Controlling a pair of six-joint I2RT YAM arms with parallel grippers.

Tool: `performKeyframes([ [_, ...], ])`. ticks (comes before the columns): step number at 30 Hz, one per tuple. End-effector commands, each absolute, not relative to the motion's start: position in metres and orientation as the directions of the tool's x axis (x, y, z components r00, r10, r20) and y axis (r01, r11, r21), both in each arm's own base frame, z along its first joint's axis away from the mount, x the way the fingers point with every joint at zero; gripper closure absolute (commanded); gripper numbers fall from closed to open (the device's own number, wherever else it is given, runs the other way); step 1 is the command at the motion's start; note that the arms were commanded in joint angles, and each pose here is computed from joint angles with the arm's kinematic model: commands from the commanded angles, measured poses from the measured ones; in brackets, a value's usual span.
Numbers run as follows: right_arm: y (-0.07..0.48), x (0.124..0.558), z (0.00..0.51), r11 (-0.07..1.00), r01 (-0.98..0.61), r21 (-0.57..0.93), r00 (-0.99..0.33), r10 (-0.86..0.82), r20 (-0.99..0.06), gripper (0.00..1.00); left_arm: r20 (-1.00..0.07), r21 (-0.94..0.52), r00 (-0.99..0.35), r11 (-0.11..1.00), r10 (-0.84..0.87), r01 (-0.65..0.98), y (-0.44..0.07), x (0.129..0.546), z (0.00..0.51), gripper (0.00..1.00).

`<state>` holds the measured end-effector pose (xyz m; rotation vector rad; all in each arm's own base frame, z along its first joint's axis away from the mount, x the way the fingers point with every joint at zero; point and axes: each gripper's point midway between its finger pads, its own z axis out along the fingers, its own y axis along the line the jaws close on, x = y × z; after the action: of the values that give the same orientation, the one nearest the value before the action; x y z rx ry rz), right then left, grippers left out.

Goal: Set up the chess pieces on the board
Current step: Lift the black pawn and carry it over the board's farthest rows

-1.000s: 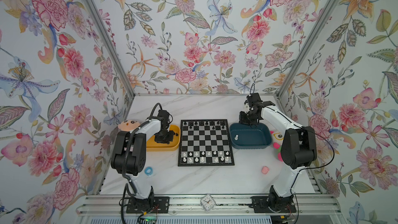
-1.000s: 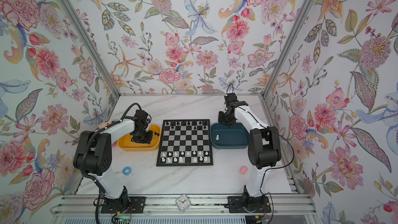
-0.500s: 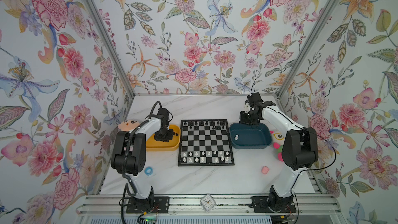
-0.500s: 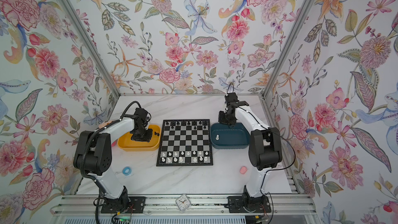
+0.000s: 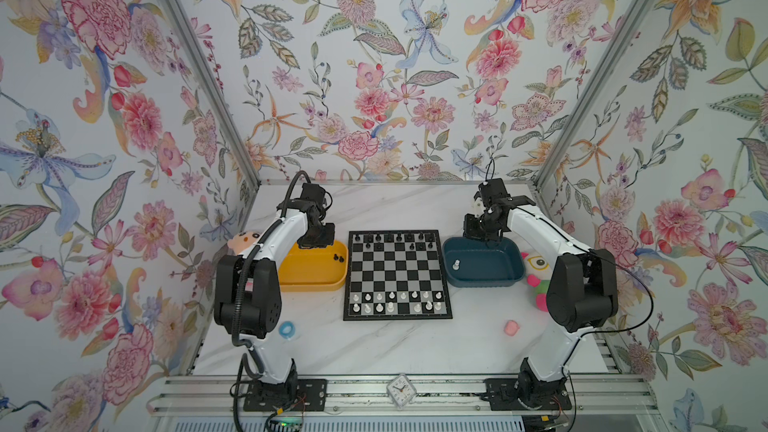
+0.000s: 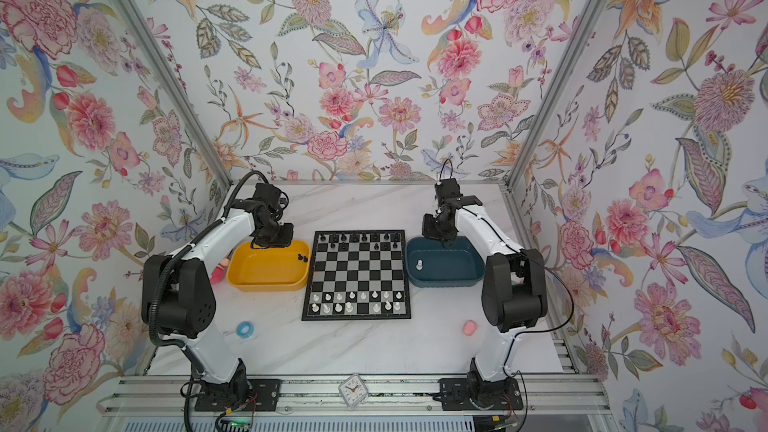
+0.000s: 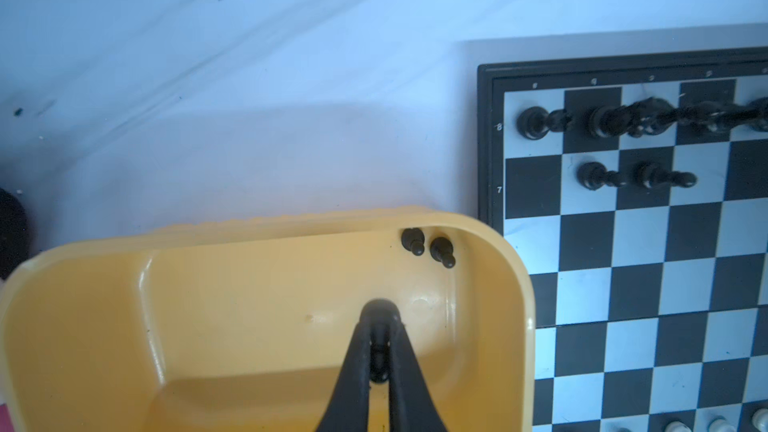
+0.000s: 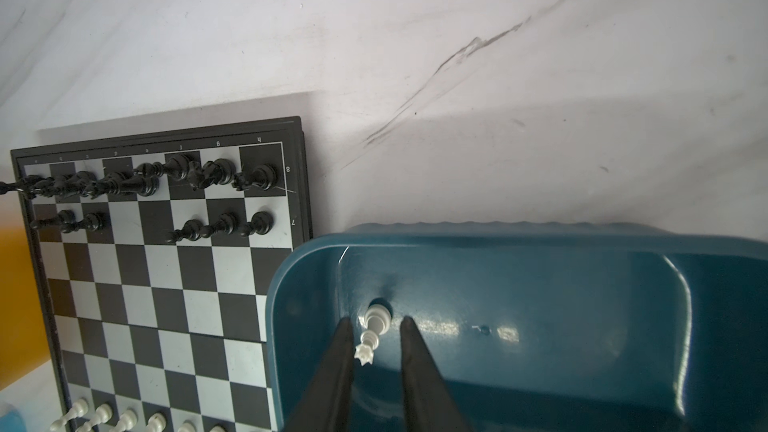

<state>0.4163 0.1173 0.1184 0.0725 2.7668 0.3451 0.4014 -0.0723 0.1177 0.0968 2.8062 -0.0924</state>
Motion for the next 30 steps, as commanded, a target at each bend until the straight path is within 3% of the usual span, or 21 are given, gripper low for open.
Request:
performKeyframes([
  [1,0.119,0.414,0.127,0.967,-0.021,0.254,-0.929,0.075,-0.362,0.78,-0.351,-0.049,-0.928,0.987,0.125,0.152,-0.094,0.410,0.138,1.00],
  [9,0.118,0.410,0.129,0.963,-0.039,0.266,-0.921,0.069,-0.383,0.77,-0.395,-0.068,-0.874,0.940,0.283,0.335,-0.175,0.432,0.155,1.00],
  [17,0.110,0.403,0.130,0.960,-0.032,0.280,-0.912,0.086,-0.401,0.77,-0.400,-0.125,-0.822,0.865,0.405,0.487,-0.251,0.429,0.149,1.00],
  [30,0.110,0.395,0.118,0.947,-0.044,0.319,-0.913,0.091,-0.398,0.77,-0.347,-0.146,-0.799,0.814,0.490,0.562,-0.299,0.406,0.123,1.00],
])
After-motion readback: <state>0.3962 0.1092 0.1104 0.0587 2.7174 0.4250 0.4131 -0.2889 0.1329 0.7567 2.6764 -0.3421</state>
